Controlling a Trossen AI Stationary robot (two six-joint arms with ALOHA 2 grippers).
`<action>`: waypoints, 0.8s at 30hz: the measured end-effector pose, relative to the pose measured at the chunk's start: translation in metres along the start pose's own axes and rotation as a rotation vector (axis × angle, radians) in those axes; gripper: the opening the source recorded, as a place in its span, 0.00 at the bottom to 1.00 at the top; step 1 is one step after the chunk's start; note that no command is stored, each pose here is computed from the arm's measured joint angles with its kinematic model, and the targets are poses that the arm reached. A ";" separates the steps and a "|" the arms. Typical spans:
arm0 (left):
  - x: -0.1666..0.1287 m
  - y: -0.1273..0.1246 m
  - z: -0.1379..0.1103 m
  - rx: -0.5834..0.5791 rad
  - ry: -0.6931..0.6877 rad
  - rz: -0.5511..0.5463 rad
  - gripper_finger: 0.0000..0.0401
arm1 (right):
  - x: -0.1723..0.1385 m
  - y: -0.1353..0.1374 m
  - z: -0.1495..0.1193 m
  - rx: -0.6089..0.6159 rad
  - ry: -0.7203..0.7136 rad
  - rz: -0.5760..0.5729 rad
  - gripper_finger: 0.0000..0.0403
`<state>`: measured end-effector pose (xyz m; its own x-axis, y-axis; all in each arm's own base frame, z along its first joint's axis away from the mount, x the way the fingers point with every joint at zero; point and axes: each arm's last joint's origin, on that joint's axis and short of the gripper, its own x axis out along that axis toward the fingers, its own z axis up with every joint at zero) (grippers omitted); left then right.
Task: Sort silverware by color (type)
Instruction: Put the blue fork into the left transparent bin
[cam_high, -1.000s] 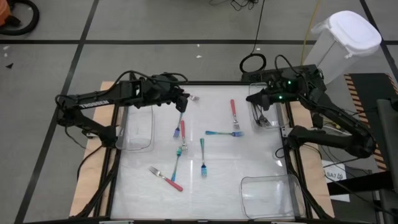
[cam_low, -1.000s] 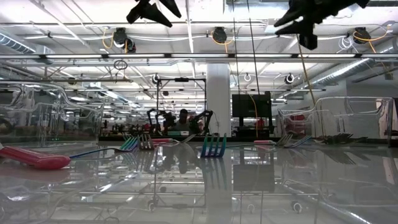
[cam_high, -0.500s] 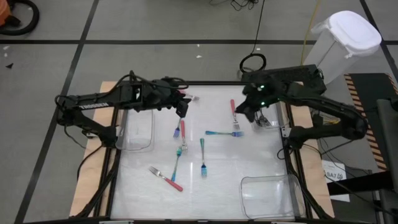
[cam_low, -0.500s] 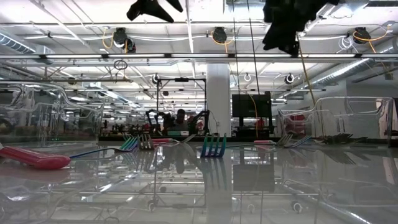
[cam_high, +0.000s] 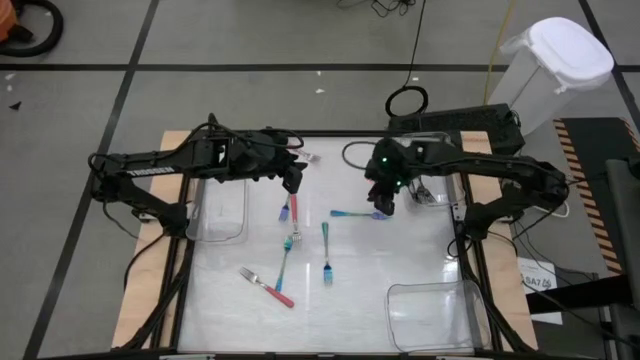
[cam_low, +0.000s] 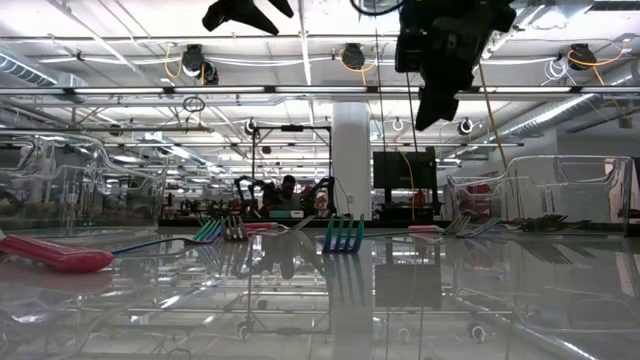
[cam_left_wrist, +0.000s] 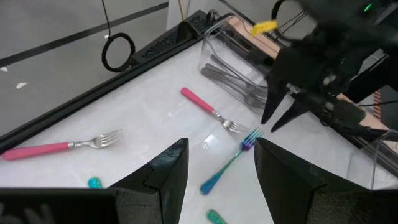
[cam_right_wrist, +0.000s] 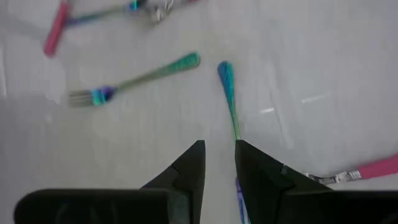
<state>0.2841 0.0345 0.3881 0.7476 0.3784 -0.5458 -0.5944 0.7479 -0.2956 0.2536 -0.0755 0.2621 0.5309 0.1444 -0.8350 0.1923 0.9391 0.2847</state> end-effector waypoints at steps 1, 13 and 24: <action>0.000 0.000 0.000 0.001 0.002 0.002 0.46 | 0.005 0.000 0.000 -0.020 0.016 0.002 0.22; 0.000 0.001 -0.002 0.006 0.016 0.010 0.46 | 0.056 -0.005 0.003 -0.181 0.140 -0.004 0.33; 0.000 0.001 -0.002 -0.001 0.017 0.010 0.46 | 0.100 -0.019 -0.002 -0.202 0.258 -0.015 0.37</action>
<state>0.2830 0.0343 0.3866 0.7366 0.3767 -0.5617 -0.6020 0.7437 -0.2906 0.3016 -0.0785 0.1727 0.2978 0.1797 -0.9376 0.0176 0.9809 0.1936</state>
